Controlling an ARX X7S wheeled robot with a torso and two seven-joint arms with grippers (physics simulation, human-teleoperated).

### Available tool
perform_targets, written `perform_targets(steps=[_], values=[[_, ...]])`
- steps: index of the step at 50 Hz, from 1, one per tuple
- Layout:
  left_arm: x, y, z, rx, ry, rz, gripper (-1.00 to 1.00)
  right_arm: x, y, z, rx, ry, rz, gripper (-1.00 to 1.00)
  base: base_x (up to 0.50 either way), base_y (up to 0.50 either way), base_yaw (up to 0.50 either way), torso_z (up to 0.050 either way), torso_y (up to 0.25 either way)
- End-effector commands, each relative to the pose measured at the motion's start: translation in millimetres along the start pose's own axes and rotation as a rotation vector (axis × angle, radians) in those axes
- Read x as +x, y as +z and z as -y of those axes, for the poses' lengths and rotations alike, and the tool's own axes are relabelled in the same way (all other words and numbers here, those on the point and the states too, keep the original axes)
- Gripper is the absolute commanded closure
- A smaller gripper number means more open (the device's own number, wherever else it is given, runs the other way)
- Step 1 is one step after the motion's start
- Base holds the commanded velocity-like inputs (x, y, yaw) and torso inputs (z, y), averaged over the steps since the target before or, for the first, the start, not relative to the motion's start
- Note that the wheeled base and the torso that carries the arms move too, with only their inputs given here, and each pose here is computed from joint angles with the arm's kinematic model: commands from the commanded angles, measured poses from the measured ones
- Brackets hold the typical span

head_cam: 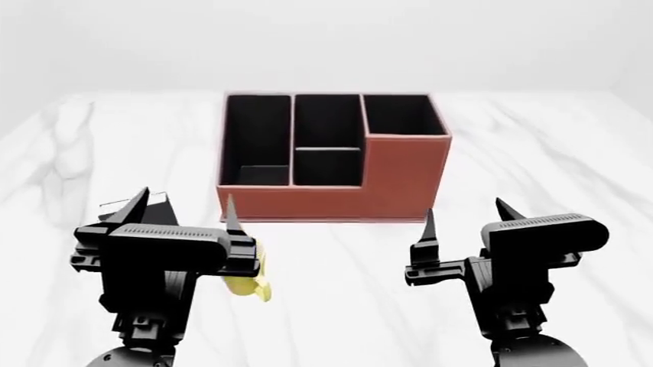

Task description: Pick up the yellow and white mug and place it to the right of the caddy.

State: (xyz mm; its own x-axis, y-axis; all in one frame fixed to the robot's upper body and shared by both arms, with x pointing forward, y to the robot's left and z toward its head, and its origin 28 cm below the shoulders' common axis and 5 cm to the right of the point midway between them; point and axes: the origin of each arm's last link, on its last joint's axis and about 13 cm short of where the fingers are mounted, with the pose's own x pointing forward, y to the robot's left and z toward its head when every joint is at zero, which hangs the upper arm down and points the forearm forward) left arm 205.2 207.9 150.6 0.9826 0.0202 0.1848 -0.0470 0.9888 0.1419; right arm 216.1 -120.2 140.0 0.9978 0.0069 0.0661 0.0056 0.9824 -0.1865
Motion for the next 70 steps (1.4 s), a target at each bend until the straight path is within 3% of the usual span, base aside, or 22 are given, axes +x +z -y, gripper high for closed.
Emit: perform_targets(steps=[1,16,45,46,50,70], values=[[-0.7,1.5,-0.7,0.002,0.007,0.001,-1.0,-0.4,0.0,0.3,0.004,0.001,0.002,-1.0,0.45,0.0,0.0,0.0,0.0],[-2.2,2.5,-1.2,0.005,0.007,0.007,-1.0,-0.4,-1.5,0.4,0.006,-0.006,-0.003,-1.0,0.44,-0.01,0.0,0.0,0.001],[-3.2,4.0,-2.2,0.009,0.014,0.003,-1.0,-3.4,-0.2,4.0,0.043,0.014,0.014,-1.0,0.0,0.0,0.0,0.0,0.0],[-12.0,14.6,-0.3,0.015,-0.011,0.027,-1.0,-5.4,4.3,4.4,0.023,0.076,-0.02,-1.0,0.0,0.0,0.0,0.0,0.0],[-6.1,8.8,-2.9,0.009,0.013,0.01,-1.0,-5.4,3.0,2.8,0.008,0.047,-0.012,-1.0,0.0,0.0,0.0,0.0,0.0],[-4.9,22.8,-17.0,0.016,0.128,0.037,-1.0,-20.2,29.3,-23.3,0.005,0.26,0.013,-1.0,0.0,0.0,0.0,0.0,0.0]])
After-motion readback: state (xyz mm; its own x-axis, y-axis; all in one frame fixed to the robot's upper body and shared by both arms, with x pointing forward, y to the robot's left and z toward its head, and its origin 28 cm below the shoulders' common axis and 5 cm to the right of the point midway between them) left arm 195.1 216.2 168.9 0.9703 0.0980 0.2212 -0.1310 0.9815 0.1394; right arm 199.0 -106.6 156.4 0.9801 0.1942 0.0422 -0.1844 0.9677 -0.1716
